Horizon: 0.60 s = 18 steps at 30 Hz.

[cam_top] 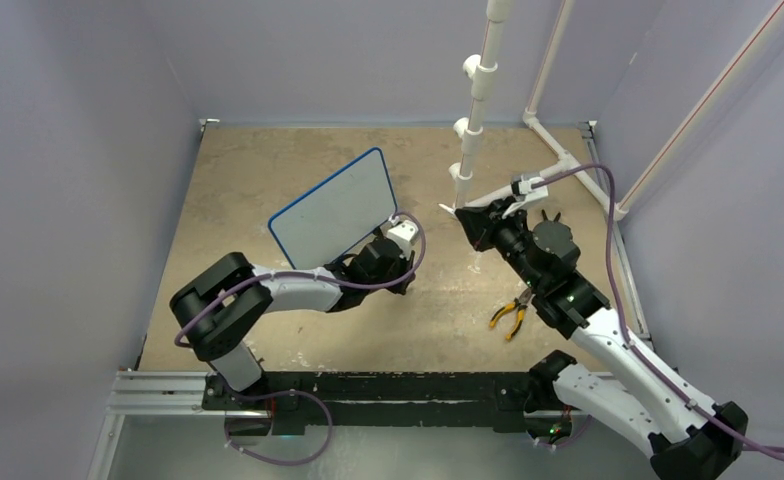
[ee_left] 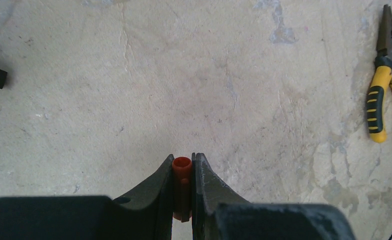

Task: Write a sentence on the whiteboard
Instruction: Place the pen cap at the center of the board.

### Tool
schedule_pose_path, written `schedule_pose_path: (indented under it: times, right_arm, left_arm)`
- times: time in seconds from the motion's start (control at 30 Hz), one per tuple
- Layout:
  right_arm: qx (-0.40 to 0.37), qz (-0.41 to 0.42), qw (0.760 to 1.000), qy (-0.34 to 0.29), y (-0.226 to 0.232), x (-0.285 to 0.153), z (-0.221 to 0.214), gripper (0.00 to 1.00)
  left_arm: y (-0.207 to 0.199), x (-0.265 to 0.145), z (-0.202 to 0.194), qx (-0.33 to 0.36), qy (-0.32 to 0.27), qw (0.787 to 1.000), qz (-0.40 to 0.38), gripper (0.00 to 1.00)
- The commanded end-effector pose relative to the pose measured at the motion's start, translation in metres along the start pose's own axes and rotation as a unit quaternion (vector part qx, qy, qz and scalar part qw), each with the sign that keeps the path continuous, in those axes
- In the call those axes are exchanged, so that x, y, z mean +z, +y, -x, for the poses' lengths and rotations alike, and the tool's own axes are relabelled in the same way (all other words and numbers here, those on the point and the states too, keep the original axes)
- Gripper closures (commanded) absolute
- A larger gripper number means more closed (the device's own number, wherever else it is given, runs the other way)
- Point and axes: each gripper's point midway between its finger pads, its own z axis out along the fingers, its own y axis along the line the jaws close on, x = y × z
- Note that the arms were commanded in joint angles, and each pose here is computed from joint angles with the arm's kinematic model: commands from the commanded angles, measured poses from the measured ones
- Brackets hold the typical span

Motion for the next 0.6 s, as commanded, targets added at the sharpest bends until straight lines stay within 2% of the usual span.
schedule_pose_path:
  times: [0.0, 0.1, 0.2, 0.43, 0.57]
  right_arm:
    - [0.012, -0.010, 0.998, -0.056, -0.001, -0.004, 0.023, 1.00]
    - [0.014, -0.010, 0.998, -0.060, -0.002, -0.005, 0.022, 1.00]
    - [0.015, -0.008, 0.998, -0.064, -0.002, -0.007, 0.024, 1.00]
    - [0.014, -0.002, 0.997, -0.072, 0.000, -0.010, 0.026, 1.00]
    - [0.015, 0.005, 0.997, -0.081, 0.002, -0.013, 0.029, 1.00]
  left_arm:
    - [-0.014, 0.007, 0.039, -0.014, -0.063, 0.998, -0.009, 0.88]
    - [-0.017, 0.006, 0.044, -0.011, -0.065, 0.998, -0.016, 0.69]
    - [-0.020, 0.002, 0.051, -0.008, -0.072, 0.997, -0.021, 0.57]
    - [-0.023, -0.020, 0.086, 0.010, -0.095, 0.995, -0.032, 0.39]
    - [0.000, -0.046, 0.122, -0.031, -0.125, 0.990, -0.055, 0.37]
